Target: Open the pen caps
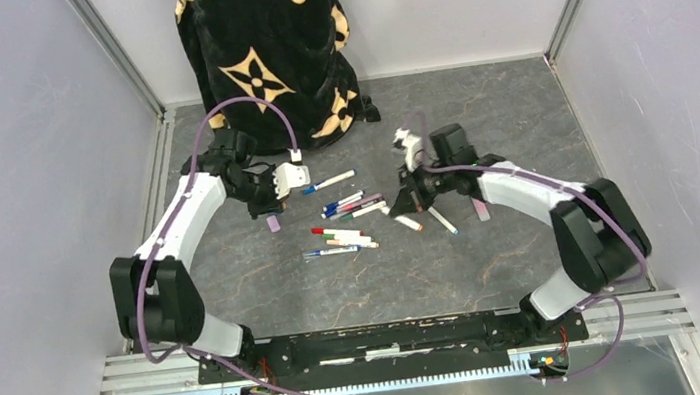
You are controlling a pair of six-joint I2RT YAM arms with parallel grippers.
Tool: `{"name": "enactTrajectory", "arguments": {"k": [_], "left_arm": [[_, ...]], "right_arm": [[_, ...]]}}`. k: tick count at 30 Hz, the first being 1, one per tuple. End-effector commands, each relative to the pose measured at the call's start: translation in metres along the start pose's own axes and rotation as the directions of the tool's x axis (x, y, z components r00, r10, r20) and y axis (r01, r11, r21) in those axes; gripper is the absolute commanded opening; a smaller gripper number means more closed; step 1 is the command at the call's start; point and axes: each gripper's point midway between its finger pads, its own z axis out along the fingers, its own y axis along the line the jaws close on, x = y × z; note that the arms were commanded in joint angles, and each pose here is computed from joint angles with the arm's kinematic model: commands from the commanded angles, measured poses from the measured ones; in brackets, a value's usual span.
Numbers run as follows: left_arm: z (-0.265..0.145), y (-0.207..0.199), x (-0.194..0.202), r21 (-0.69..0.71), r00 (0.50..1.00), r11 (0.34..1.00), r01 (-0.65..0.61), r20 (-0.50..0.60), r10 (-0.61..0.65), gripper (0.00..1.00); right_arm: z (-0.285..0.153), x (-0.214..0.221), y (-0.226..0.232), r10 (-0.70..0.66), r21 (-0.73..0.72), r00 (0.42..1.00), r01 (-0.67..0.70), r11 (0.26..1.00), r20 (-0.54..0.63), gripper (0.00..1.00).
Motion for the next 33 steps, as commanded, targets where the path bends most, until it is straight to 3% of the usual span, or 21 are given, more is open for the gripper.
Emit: {"name": "enactTrajectory", "arguments": {"k": [1,6,20,25,28,31,33], "left_arm": [[0.032,0.054,0.0,-0.17,0.976,0.967,0.192,0.134,-0.17,0.02],[0.06,0.06,0.021,-0.167,0.958,0.945,0.28,0.106,-0.265,0.07],[0.088,0.059,0.056,-0.173,0.921,0.907,0.385,0.011,-0.389,0.23],[0.086,0.059,0.054,-0.171,0.909,0.895,0.413,0.015,-0.416,0.39],[0.081,0.06,0.049,-0.171,0.904,0.89,0.424,0.022,-0.426,0.47],[0.07,0.064,0.041,-0.176,0.903,0.886,0.428,0.043,-0.428,0.51],[0.06,0.07,0.033,-0.172,0.9,0.883,0.437,0.072,-0.431,0.61]], "right_arm": [[-0.061,-0.022,-0.077,0.007,0.459,0.987,-0.082,0.885,0.163,0.0],[-0.095,0.002,-0.122,0.03,0.671,0.978,-0.164,0.723,0.207,0.0],[-0.098,0.049,-0.161,0.11,0.759,0.978,-0.209,0.617,0.179,0.01],[-0.107,0.054,-0.165,0.104,0.794,0.978,-0.206,0.571,0.18,0.09],[-0.115,0.055,-0.167,0.093,0.82,0.981,-0.194,0.538,0.171,0.19],[-0.122,0.056,-0.169,0.088,0.839,0.983,-0.183,0.512,0.161,0.24],[-0.125,0.053,-0.169,0.083,0.847,0.984,-0.18,0.501,0.16,0.29]]}}
